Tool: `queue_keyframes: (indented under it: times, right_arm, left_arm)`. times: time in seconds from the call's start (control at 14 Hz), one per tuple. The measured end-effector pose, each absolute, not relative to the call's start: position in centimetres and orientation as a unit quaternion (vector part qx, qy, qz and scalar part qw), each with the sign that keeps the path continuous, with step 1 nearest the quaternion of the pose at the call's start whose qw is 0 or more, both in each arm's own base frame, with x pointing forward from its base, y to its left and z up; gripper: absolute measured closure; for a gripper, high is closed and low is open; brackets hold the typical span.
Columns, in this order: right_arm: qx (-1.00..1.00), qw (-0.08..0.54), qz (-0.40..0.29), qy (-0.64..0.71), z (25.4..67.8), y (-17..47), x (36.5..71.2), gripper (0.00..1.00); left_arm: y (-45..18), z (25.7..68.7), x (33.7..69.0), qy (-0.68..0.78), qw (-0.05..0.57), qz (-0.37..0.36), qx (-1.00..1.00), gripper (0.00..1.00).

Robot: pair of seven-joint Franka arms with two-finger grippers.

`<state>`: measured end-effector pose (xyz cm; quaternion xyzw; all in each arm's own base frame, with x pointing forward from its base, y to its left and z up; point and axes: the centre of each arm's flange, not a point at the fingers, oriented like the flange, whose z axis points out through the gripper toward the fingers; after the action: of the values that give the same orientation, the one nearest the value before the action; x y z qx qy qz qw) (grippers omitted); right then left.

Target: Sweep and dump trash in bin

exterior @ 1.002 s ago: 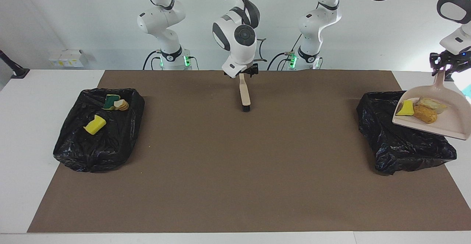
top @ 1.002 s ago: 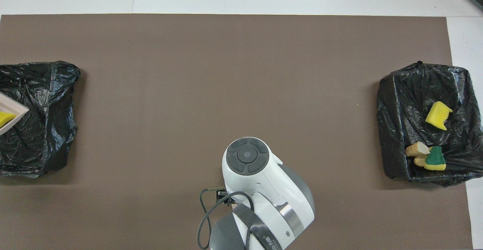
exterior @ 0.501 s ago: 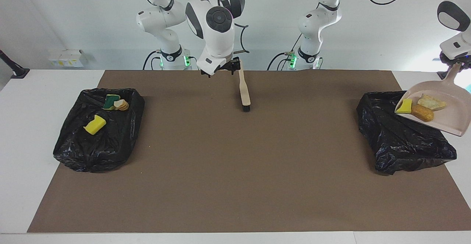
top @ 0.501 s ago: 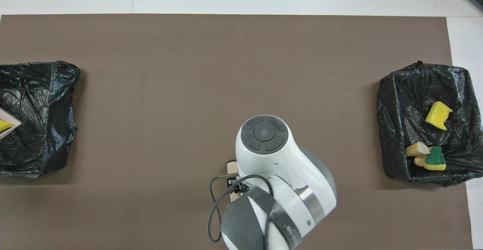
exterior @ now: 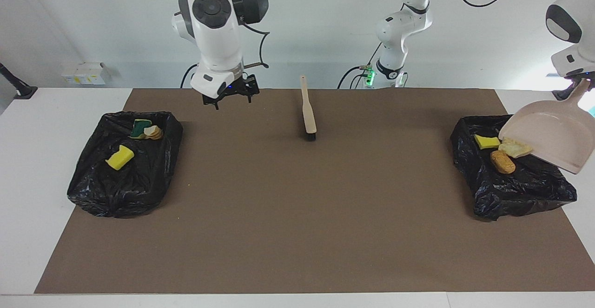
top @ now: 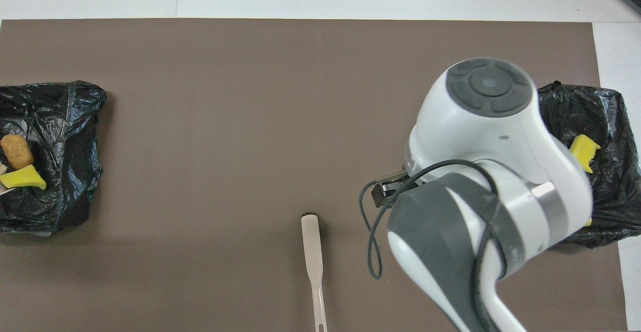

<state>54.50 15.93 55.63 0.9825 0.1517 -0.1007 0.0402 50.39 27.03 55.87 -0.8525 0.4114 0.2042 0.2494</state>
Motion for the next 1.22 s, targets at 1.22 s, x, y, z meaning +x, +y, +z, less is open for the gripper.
queue_keyframes:
  times: [1.22]
  right_arm:
    - [0.998, 0.032, -0.044, 0.01, 61.3, 0.2, 56.2, 0.0]
  left_arm:
    - [19.7, 62.1, 53.4, 0.475, 0.147, 0.166, -0.852, 0.69]
